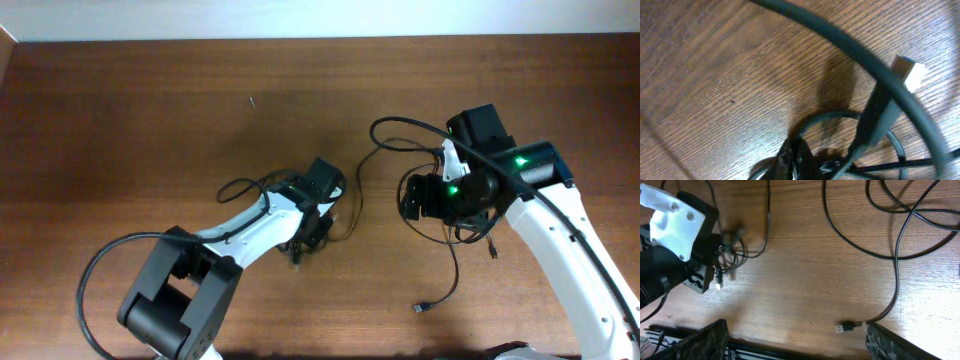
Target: Untangle cables
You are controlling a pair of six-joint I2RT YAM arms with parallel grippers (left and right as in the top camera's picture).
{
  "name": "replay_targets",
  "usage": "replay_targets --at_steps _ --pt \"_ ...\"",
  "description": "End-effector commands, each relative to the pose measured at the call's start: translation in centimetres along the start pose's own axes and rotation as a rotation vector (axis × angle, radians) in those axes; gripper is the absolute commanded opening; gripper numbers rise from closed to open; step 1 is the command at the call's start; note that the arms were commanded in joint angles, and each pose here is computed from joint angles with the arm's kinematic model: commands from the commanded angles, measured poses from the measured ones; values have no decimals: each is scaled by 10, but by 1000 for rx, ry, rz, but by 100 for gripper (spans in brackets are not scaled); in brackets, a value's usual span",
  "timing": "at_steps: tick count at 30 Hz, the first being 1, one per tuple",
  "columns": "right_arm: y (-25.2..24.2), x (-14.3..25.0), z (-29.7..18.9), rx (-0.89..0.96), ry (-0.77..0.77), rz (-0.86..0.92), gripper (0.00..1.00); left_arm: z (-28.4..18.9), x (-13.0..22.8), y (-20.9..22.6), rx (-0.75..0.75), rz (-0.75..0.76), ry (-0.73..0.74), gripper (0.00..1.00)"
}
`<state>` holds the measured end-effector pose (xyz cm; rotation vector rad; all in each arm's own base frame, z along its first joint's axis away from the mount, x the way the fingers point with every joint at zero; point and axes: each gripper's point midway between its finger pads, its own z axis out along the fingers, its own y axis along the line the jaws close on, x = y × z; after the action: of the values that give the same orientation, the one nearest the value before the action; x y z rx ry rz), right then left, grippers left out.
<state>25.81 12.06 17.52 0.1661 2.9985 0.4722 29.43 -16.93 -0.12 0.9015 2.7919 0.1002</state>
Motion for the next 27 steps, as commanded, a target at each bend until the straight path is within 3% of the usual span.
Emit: replay_targets --at_steps 1,4,6,8,10,13,15,16,19,21,23,24,25,27 --pt "-1 -1 0 10 -8 -2 88 11 0 4 -26 -19 11 0" --pt "-1 0 0 11 -4 -1 88 -42 -53 14 -25 -172 -160 0" --pt "-1 1 0 13 0 1 88 -116 -84 25 -9 -263 -347 0" --pt "5 5 0 -23 23 1 95 -180 -87 33 24 -377 -511 0" --pt "45 20 -1 -266 121 21 94 -211 -77 37 32 -401 -575 0" --pt "86 16 10 -564 176 104 80 -225 -75 40 45 -475 -610 0" --pt "98 8 14 -652 172 136 75 -224 -74 40 46 -478 -606 0" --pt "106 -1 16 -677 161 206 62 -224 -74 40 48 -482 -606 0" --pt "138 -15 15 -702 86 244 53 -225 -75 40 58 -511 -612 0" --pt "147 -11 30 -624 53 315 44 -225 -76 40 58 -511 -613 0" --pt "151 -6 47 -582 88 389 35 -225 -76 40 59 -511 -613 0" --pt "151 -3 57 -560 112 394 14 -225 -76 40 58 -511 -613 0" --pt "147 3 68 -525 132 373 4 -228 -75 46 36 -522 -623 0" --pt "129 14 81 -411 126 358 4 -239 -66 78 -86 -607 -664 0"
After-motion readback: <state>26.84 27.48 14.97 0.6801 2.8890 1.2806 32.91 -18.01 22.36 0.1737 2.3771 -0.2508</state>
